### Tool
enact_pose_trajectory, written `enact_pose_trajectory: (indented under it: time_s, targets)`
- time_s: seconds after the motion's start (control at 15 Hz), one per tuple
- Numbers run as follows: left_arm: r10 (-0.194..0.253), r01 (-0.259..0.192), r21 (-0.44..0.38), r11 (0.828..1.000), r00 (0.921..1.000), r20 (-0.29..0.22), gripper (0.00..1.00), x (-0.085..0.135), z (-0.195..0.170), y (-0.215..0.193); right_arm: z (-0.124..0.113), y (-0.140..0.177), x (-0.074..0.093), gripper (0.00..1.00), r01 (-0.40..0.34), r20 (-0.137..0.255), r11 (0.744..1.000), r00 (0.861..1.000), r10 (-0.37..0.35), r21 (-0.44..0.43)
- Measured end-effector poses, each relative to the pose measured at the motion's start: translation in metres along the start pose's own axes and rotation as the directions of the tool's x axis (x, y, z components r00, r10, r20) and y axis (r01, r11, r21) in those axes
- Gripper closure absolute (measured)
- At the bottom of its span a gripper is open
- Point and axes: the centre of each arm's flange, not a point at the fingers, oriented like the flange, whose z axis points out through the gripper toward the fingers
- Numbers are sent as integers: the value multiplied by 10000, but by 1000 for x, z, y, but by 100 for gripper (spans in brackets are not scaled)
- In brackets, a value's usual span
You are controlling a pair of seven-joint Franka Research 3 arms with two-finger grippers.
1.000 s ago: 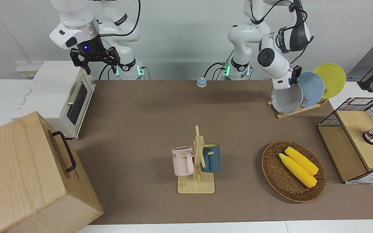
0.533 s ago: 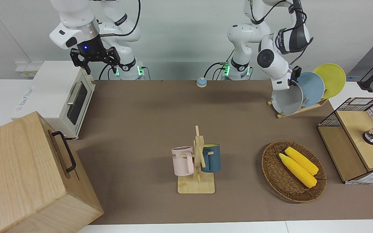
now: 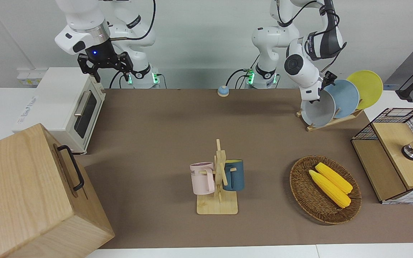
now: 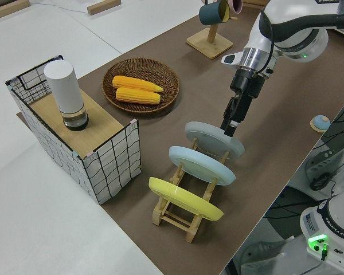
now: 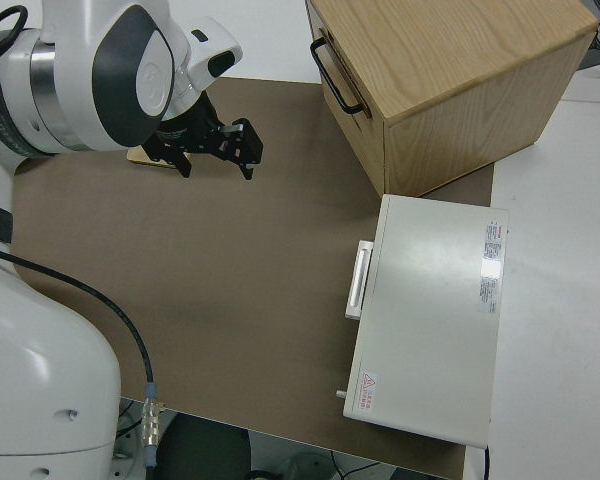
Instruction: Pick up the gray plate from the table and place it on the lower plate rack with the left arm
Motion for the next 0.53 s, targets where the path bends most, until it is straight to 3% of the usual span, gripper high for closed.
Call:
enact_pose_trajectory:
  time_s: [0.4,0.53]
  targets:
    - [60,-62,-144,9999,9999,-109,0,6,-3,4,0,0,0,1,0,0,10000,10000,0,0]
    - [485,-487,-352,9982,9988,-86,0,14,-9,5,0,0,0,1,0,0,10000,10000,0,0]
